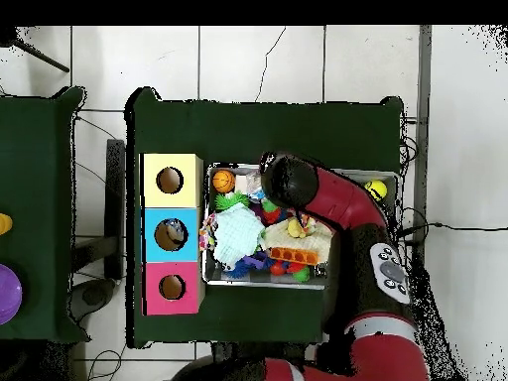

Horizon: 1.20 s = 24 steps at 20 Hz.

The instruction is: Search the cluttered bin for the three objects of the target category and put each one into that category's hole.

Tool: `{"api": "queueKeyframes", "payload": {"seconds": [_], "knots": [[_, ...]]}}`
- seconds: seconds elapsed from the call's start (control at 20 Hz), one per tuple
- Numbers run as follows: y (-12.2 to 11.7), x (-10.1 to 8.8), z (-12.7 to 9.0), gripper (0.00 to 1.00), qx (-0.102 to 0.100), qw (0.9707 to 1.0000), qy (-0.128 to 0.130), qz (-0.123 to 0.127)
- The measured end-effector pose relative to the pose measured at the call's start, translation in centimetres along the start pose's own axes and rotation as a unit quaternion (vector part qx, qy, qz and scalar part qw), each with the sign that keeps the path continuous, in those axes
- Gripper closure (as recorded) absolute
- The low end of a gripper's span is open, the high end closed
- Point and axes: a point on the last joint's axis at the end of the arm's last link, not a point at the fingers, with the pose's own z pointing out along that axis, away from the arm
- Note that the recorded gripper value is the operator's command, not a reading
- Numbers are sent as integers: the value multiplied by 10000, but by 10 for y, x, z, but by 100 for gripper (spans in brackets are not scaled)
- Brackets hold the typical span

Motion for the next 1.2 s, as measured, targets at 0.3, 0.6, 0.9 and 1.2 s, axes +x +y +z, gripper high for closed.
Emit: {"api": "queueKeyframes", "payload": {"seconds": [0.3, 0.6, 0.9, 1.2], "knots": [[-7, 12, 25, 0, -300, 9988, 211, 314], [-5, 20, 31, 0, -434, 9977, 305, 414], [7, 30, 24, 0, -524, 9971, 396, 389], [25, 37, 9, 0, -534, 9974, 420, 250]]}}
